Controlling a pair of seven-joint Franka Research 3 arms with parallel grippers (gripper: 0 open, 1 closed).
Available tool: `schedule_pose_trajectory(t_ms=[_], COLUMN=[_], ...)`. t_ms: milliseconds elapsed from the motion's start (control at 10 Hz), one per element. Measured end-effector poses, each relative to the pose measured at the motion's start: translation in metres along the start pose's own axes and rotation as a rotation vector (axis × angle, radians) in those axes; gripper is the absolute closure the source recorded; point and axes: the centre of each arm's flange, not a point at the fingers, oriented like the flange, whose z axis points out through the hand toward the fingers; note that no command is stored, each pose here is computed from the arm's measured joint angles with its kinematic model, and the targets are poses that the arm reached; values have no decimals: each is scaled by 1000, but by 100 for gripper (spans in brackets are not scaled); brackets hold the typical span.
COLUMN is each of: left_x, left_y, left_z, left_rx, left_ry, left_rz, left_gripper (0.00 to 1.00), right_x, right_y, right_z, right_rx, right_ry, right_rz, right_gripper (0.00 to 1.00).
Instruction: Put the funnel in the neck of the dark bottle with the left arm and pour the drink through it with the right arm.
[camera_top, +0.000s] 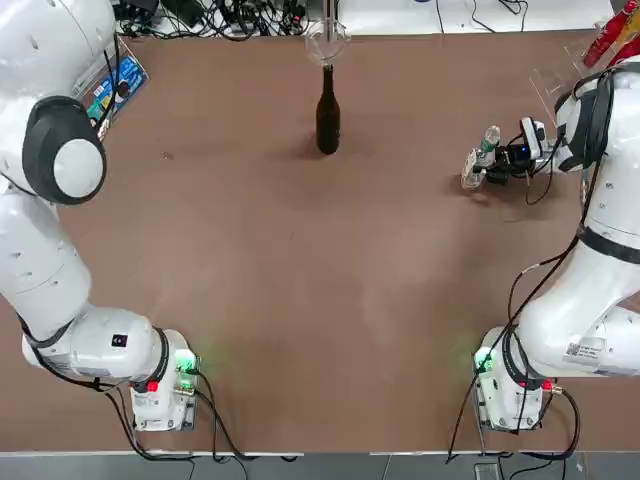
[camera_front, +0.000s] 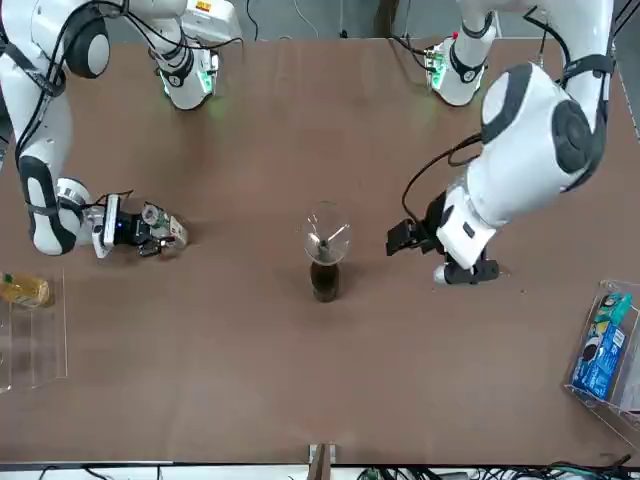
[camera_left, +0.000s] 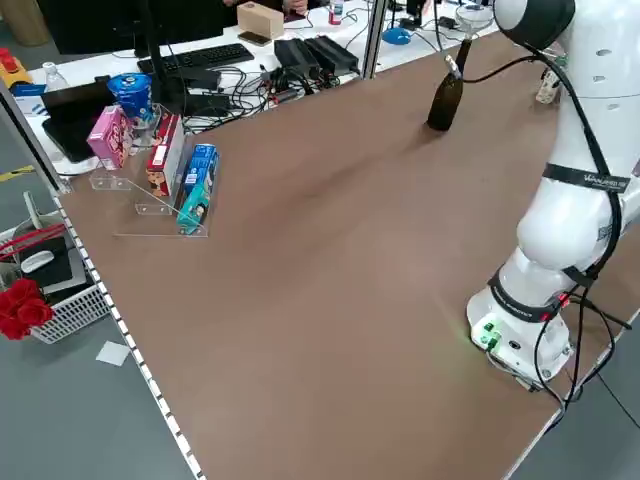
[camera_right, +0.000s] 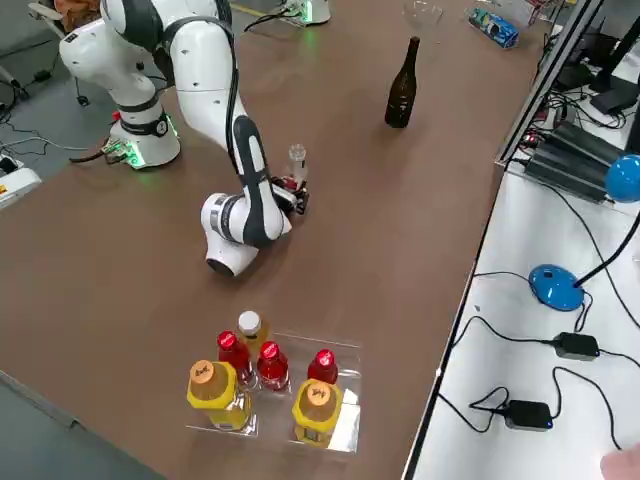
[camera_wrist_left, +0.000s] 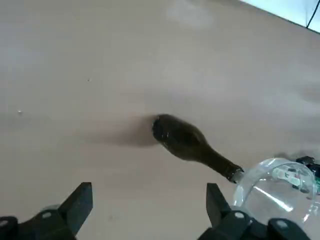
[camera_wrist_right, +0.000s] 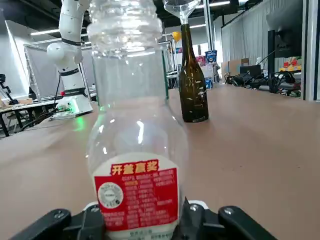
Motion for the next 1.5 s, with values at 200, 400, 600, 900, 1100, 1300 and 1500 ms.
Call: schedule_pose_trajectory(t_ms=[200, 400, 600, 900, 1100, 1300, 1500], left_x=[15, 33, 31, 24, 18, 14, 19], left_y=[-21, -43, -49, -62, -61, -49, -52], left_z=[4, 28, 43, 70, 85, 94, 117], left_rx=[-90, -98, -99, -113, -168, -279, -400], left_ry=[-60, -88, -134, -191, -215, -198, -169], left_rz=[-80, 53, 276, 602, 726, 915, 1074], left_gripper=[1, 4, 7, 1, 2, 0, 0], right_x=[28, 75, 130, 193, 230, 276, 317], right_y=[10, 25, 34, 39, 39, 40, 39], right_z=[2, 1, -7, -12, -10, 6, 27], right_rx=[7, 7, -16, -62, -92, -128, -168], right_ry=[-10, -46, -114, -204, -256, -304, -348], right_rz=[1, 48, 114, 217, 287, 334, 394], right_gripper=[58, 58, 58, 58, 58, 58, 58])
